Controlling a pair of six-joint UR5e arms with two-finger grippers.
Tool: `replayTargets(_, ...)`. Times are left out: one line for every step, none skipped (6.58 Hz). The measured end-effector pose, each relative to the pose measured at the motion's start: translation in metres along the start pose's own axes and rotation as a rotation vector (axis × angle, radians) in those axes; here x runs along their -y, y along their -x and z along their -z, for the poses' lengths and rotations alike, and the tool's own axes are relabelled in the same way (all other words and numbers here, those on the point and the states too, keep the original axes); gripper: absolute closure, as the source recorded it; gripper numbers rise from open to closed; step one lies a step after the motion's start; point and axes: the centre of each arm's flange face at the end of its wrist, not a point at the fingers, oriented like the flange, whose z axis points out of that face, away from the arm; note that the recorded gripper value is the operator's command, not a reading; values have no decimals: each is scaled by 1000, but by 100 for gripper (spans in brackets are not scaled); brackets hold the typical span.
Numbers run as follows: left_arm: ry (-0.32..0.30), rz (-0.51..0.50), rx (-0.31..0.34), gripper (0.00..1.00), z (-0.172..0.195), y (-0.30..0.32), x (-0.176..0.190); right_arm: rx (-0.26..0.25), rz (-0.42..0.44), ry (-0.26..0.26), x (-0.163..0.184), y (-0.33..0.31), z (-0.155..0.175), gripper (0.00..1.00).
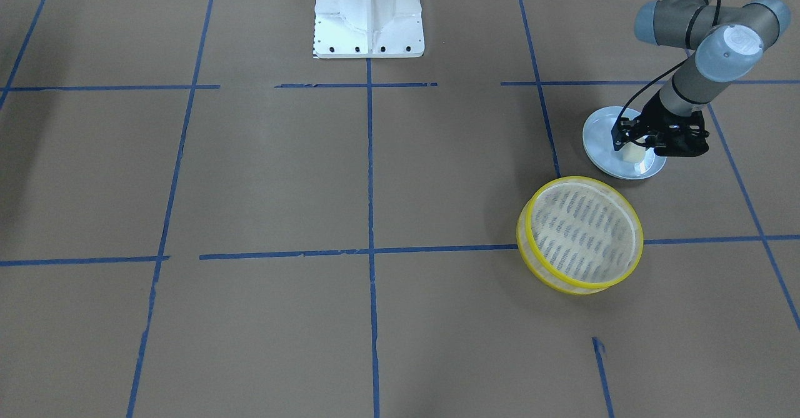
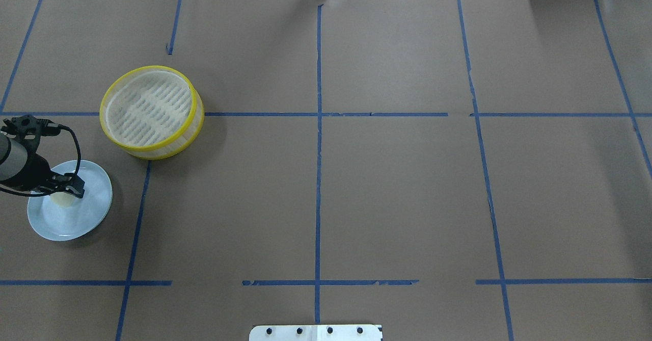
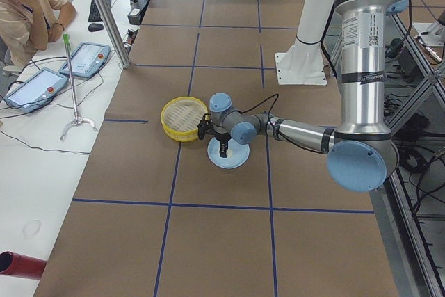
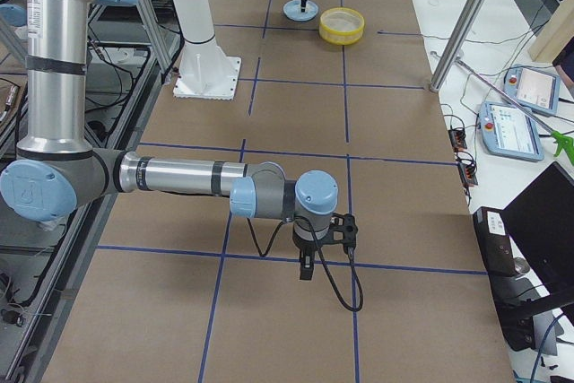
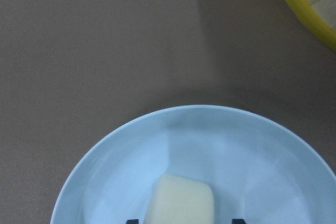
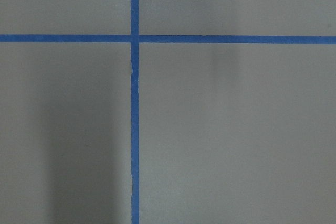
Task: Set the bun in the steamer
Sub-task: 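Close the left gripper on the bun and lift it off the plate, then carry the bun with the left gripper over the yellow steamer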
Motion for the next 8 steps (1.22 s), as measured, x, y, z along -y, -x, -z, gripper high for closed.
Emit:
replayTargets(0,0,0,55,0,0,0,0,0,0,0,0,0,0)
replayTargets(-2,-1,-3,59,2,-2,0,0,0,0,0,0,0,0)
replayTargets(-8,-3,-8,63,5,-5,1,0,0,0,0,0,0,0)
replayTargets(-22,-10,-22,63,14,-13,2,0,0,0,0,0,0,0)
replayTargets(-50,-25,-52,63,35,-25,3,0,0,0,0,0,0,0)
replayTargets(-94,-36,-85,63,63,-37,8,0,0,0,0,0,0,0)
replayTargets(-147,-39,-118,64,91,-51,23,0,0,0,0,0,0,0)
replayTargets(-188,-34,-144,66,114,-72,44,0,0,0,0,0,0,0)
